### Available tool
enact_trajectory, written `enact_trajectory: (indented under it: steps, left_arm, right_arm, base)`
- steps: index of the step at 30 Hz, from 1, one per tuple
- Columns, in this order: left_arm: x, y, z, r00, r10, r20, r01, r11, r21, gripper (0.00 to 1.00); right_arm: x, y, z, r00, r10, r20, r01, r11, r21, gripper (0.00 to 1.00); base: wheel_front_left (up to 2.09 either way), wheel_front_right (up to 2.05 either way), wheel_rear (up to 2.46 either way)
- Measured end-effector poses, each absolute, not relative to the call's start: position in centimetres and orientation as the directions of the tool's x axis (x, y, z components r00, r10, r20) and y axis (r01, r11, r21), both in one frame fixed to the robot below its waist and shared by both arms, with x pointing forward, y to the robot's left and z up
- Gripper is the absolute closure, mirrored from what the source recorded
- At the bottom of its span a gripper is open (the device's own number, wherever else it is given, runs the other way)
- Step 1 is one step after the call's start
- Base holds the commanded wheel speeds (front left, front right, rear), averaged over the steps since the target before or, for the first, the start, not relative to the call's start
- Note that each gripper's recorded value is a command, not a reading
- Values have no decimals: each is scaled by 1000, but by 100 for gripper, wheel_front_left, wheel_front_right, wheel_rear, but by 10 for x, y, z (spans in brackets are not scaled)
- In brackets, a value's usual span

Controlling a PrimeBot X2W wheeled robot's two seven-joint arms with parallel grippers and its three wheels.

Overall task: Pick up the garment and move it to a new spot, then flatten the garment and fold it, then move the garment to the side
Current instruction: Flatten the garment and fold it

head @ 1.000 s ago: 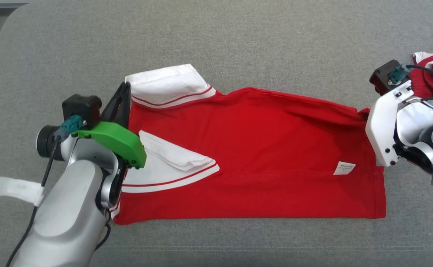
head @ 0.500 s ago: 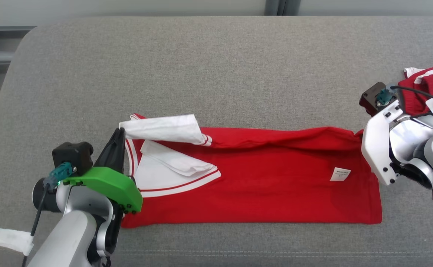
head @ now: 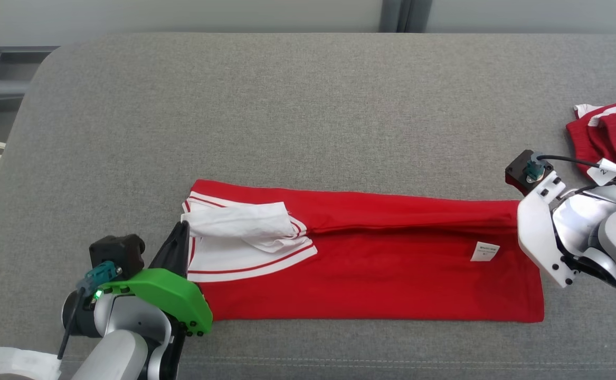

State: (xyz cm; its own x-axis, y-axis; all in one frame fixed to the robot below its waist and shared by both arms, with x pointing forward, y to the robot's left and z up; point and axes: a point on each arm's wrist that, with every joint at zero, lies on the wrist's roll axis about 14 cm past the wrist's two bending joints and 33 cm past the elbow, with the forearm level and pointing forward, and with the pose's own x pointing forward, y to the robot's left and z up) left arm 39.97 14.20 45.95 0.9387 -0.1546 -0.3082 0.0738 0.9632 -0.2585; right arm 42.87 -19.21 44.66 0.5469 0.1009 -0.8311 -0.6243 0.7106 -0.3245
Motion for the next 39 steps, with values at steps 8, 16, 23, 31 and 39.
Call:
enact_trajectory:
  steps: [8, 16, 23, 31, 39]
  left_arm:
    - [386, 147, 446, 929, -131, -346, 33, 960, -277, 100]
    - [364, 142, 438, 916, -135, -377, 18, 954, -298, 100]
    - [347, 138, 431, 903, -141, -405, 15, 955, -297, 100]
    - [334, 135, 415, 882, -148, -447, 28, 964, -263, 0]
    - [334, 143, 420, 904, -118, -410, 27, 975, -222, 0]
  right_arm:
    - [430, -201, 442, 538, 50, -841, -656, 651, -381, 100]
    - [434, -195, 444, 552, 73, -830, -659, 648, -381, 0]
    - [441, -181, 460, 602, 129, -788, -642, 665, -382, 0]
    - [438, -177, 469, 635, 160, -755, -619, 690, -374, 0]
    - [444, -169, 495, 740, 241, -627, -550, 754, -359, 0]
  base:
    - [0, 0, 0]
    - [0, 0, 0]
    - [0, 0, 0]
    - [0, 0, 0]
    - [0, 0, 0]
